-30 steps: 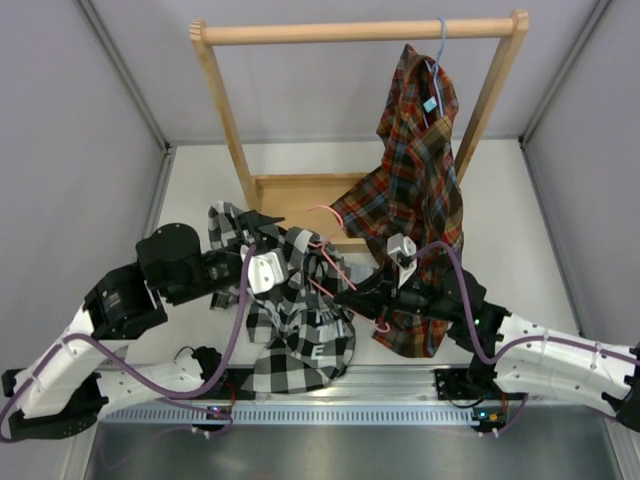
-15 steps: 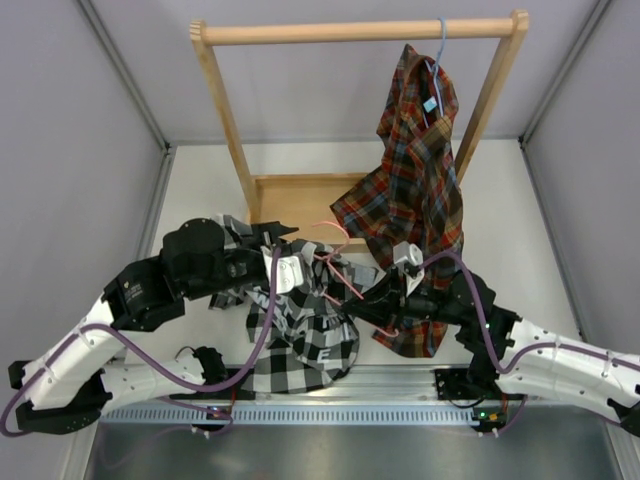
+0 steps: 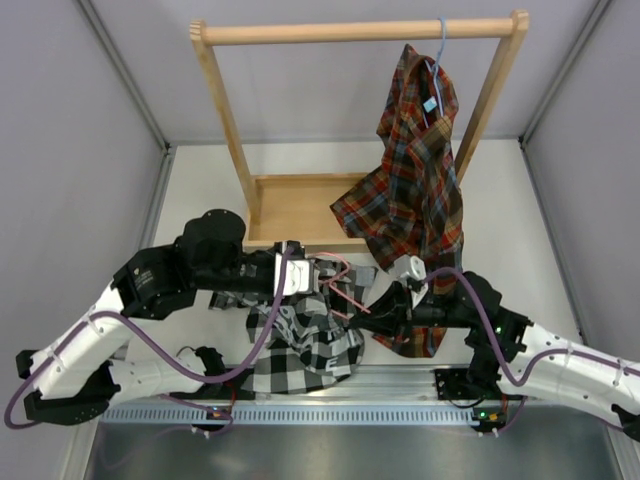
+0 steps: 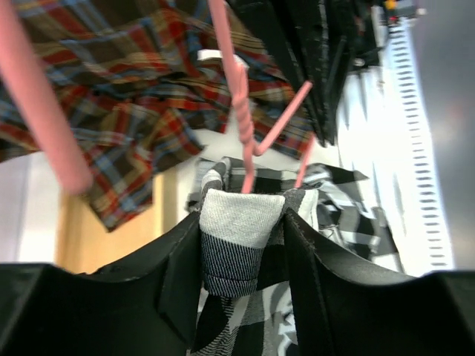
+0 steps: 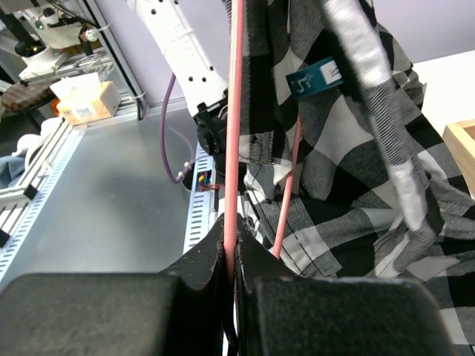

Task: Place the shirt on the hanger

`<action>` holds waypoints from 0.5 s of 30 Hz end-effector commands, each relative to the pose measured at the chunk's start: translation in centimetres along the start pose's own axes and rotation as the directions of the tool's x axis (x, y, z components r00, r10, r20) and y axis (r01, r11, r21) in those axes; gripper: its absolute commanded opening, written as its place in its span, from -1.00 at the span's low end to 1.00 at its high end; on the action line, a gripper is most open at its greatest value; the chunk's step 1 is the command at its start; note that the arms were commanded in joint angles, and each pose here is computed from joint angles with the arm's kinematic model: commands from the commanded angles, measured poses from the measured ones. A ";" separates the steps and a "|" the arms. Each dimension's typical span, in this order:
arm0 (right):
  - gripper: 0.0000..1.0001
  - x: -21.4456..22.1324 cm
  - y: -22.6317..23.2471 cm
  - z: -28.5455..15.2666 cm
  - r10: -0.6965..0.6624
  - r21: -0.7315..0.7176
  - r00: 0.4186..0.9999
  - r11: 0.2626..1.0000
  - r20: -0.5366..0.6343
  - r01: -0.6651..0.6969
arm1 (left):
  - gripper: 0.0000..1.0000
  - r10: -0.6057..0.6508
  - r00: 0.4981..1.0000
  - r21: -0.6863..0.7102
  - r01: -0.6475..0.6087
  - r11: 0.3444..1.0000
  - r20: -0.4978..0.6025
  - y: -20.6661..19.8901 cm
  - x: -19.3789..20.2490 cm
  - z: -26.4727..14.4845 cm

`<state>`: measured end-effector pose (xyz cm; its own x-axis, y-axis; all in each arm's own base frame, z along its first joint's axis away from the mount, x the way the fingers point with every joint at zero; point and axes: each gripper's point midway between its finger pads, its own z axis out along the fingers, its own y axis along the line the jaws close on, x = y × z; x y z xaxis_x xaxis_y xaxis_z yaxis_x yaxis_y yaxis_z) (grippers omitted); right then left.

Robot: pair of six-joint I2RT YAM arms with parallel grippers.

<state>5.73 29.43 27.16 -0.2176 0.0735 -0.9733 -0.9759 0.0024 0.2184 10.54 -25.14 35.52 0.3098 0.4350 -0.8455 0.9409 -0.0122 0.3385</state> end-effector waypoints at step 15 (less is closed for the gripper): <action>-1.00 -3.6 2.9 -0.7 -0.119 -0.106 0.992 0.987 0.038 0.122 | -0.57 -0.164 0.986 0.242 0.154 0.958 0.020 -4.4 -1.9 -0.5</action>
<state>4.25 28.61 27.06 -0.1849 0.0120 -0.9827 -0.9812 -0.0584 0.1839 7.08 -25.35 34.72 0.1637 0.4485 -0.8787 0.9855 -0.1138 0.1255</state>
